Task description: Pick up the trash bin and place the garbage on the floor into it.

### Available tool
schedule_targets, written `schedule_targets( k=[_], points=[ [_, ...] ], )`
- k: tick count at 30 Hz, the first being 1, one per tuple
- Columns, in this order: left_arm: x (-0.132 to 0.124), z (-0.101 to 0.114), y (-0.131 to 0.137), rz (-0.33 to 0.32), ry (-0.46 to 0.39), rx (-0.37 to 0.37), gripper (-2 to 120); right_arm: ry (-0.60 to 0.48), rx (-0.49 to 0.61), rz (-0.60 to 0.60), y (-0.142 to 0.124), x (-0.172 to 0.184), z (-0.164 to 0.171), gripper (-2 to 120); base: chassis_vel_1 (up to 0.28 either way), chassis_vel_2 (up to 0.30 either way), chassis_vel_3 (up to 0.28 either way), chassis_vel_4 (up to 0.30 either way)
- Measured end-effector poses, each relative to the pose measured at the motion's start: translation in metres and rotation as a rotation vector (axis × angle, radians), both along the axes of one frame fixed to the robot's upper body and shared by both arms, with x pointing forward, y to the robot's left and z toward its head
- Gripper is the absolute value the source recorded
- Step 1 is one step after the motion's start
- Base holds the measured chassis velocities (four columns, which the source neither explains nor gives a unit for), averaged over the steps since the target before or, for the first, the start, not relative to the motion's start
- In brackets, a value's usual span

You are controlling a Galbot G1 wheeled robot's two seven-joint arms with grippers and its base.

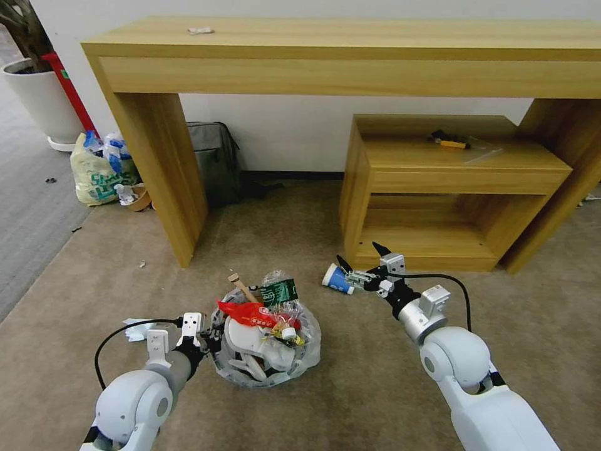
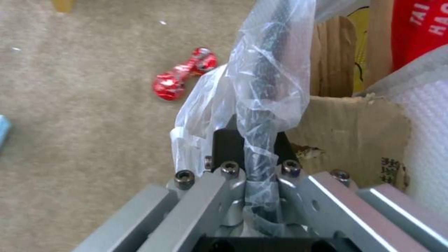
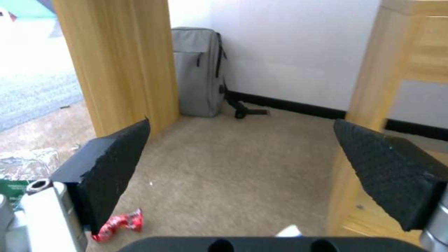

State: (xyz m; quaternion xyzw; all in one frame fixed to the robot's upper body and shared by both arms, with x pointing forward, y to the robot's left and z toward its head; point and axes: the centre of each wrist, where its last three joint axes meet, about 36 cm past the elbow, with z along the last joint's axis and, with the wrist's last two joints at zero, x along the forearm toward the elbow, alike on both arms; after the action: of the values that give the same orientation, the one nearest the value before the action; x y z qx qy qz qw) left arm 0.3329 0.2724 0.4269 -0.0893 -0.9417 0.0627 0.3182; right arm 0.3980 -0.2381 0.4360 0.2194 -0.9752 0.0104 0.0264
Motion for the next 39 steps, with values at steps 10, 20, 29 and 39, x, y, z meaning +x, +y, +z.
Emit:
schedule_targets(
  k=[10,20,29,39],
  points=[
    [0.000,0.001,0.001,0.000,-0.001,0.002,0,0.011,0.019,-0.002,0.002,-0.001,-0.003,100,0.121,0.211,-0.109,-0.215],
    [-0.001,0.003,0.001,-0.004,-0.007,0.001,0,0.018,0.028,-0.006,0.002,-0.002,-0.007,100,-0.112,0.111,0.119,-0.106],
    [-0.001,0.004,0.001,-0.005,-0.008,-0.001,0,0.132,-0.026,-0.085,-0.015,0.000,-0.025,100,-0.155,0.161,0.155,-0.142],
    [-0.002,0.005,0.002,-0.003,-0.012,-0.004,0,0.292,-0.146,-0.109,-0.087,0.013,-0.052,100,0.000,0.000,0.000,0.000]
  ],
)
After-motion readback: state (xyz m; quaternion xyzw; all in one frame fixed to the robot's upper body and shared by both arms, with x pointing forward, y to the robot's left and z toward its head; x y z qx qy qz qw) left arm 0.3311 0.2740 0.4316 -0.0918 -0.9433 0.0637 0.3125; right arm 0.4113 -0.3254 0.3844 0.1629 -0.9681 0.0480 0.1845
